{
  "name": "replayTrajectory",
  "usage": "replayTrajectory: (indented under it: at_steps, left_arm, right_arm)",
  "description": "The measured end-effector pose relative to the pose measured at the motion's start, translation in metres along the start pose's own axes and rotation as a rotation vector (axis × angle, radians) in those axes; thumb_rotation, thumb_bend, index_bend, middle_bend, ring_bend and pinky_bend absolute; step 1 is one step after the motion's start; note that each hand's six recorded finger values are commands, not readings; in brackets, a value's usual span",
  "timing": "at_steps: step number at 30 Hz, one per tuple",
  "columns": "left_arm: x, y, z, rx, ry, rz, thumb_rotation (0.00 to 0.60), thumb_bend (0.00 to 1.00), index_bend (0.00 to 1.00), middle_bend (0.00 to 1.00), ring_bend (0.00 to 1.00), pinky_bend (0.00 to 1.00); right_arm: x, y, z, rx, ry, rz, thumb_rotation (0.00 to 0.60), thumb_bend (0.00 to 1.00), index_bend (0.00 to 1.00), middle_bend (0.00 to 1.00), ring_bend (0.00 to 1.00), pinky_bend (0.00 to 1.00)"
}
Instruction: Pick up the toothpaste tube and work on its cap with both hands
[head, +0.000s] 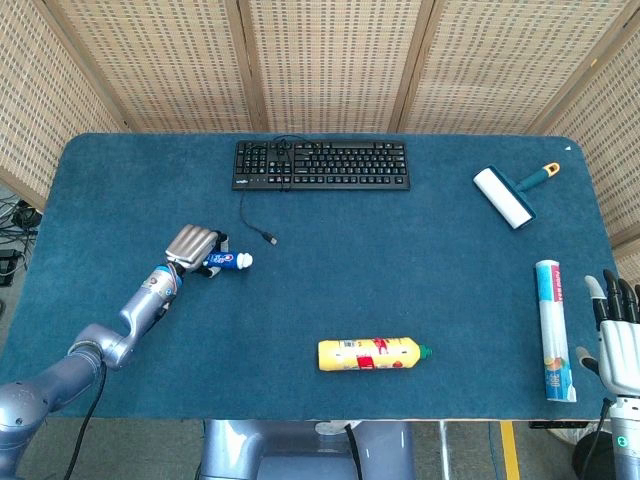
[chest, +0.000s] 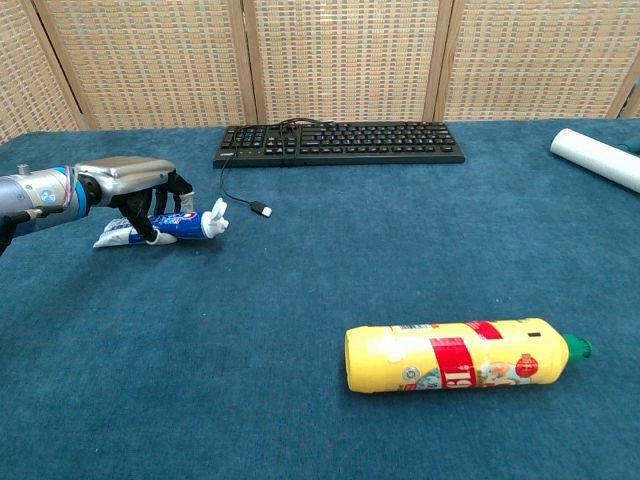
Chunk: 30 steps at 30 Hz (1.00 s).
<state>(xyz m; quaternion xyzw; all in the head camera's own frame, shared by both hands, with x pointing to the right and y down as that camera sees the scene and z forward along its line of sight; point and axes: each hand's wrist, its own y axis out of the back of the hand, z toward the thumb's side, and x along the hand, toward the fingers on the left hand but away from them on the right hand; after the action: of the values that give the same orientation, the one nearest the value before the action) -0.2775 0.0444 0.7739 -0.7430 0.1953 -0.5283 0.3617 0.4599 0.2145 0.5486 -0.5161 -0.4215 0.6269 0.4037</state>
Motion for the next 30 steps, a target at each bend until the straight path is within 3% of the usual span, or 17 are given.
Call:
replayTrajectory:
  at_steps: [5,14,25,30]
  left_arm:
    - [-0.004,0.004,0.001,-0.011,-0.011,0.037,0.6,0.52,0.72,0.51,0.54,0.6]
    - [-0.015,0.012,0.0,-0.021,-0.039,0.077,0.6,0.54,0.74,0.53,0.56,0.63]
    - [-0.023,0.05,0.013,-0.11,-0.101,0.18,0.6,0.54,0.75,0.53,0.57,0.63]
    - [-0.017,0.07,0.028,-0.156,-0.133,0.212,0.6,0.54,0.75,0.53,0.57,0.63]
  right_arm:
    - [0.001,0.0,0.0,-0.007,0.001,0.005,0.6,0.0,0.0,0.0,0.0,0.0]
    - [0.002,0.0,0.002,-0.012,0.007,0.011,0.6,0.0,0.0,0.0,0.0,0.0]
    - [-0.008,-0.005,0.012,-0.048,0.038,0.052,0.6,0.0,0.0,0.0,0.0,0.0]
    - [-0.027,0.014,0.03,-0.075,0.111,0.045,0.584,0.0,0.0,0.0,0.0,0.0]
